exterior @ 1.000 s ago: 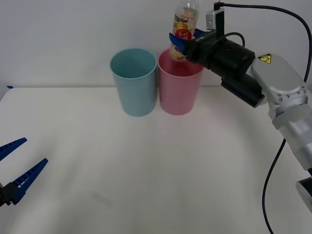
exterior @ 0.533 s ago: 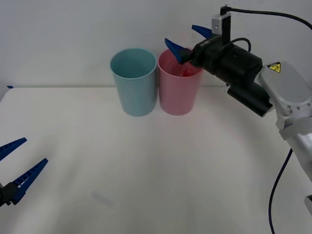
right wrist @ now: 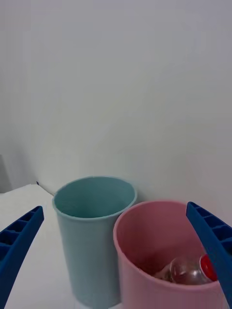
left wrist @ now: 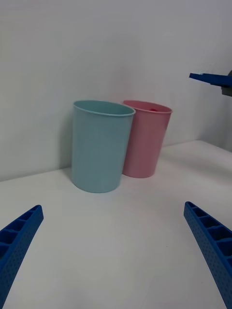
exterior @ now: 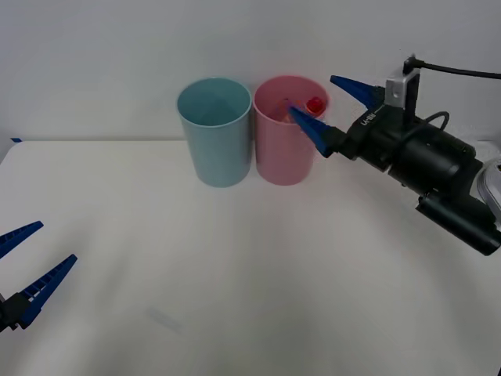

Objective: Grasp the object on the table and drop it into the matching bin: aluminum can to the light blue bin, PET bottle to the pink bin.

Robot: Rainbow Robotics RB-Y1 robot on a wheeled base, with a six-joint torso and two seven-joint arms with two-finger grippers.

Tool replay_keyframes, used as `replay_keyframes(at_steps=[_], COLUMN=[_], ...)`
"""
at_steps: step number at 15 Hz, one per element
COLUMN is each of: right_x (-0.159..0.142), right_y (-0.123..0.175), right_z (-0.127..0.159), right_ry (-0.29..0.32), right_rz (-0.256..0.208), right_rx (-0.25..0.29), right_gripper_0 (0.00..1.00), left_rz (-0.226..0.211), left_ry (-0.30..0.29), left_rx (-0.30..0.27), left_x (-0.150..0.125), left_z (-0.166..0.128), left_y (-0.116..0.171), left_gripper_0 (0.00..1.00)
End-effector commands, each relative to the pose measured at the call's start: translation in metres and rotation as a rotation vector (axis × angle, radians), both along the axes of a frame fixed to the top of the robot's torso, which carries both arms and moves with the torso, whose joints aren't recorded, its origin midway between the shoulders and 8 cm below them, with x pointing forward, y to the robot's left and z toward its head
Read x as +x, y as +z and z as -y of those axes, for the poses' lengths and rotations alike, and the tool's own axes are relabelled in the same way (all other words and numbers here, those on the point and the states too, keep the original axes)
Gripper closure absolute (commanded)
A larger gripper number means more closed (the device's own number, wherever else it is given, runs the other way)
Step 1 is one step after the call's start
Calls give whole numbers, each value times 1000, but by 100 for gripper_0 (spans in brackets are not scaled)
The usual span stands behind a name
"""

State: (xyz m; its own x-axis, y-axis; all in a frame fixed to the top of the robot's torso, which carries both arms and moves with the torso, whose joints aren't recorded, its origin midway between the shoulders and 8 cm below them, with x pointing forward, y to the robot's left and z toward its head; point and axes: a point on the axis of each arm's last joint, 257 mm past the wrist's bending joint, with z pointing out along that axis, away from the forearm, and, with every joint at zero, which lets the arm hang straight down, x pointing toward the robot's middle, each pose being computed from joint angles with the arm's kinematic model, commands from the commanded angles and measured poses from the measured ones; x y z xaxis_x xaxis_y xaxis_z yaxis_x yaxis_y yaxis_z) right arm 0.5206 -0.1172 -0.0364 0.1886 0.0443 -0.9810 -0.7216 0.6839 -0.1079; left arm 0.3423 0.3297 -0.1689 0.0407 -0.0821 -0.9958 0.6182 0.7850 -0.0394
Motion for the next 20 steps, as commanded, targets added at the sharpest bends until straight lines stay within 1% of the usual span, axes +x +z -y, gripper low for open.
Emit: replay_keyframes(at_steps=[1,2,8,13,14,15,16,17,18,20], right_x=[-30,-43,-95,-131,-136,-143,-147,-152,-157,-173], right_y=[-9,-16,-45,-66,-71,-77,-83,-89,-96,-113], right_z=[23,32,74,105,110,117,125,131,138,154], right_ry=[11,16,34,39,34,23,1,-16,-31,-61], right_rz=[-7,-20,-59,-63,-66,-57,-43,-45,-50,-104], right_rx=[-12,-14,-47,-85,-96,-120,-143,-158,-170,-175], right_gripper_0=[0,0,0,0,0,0,0,0,0,0], left_rz=[0,0,0,0,0,0,0,0,0,0], left_ry=[0,0,0,0,0,0,0,0,0,0], left_rx=[0,0,0,0,0,0,0,0,0,0], left_x=[0,0,0,0,0,0,0,0,0,0], left_z=[0,0,0,0,0,0,0,0,0,0], left_y=[0,0,0,0,0,0,0,0,0,0], left_gripper_0=[0,0,0,0,0,0,0,0,0,0])
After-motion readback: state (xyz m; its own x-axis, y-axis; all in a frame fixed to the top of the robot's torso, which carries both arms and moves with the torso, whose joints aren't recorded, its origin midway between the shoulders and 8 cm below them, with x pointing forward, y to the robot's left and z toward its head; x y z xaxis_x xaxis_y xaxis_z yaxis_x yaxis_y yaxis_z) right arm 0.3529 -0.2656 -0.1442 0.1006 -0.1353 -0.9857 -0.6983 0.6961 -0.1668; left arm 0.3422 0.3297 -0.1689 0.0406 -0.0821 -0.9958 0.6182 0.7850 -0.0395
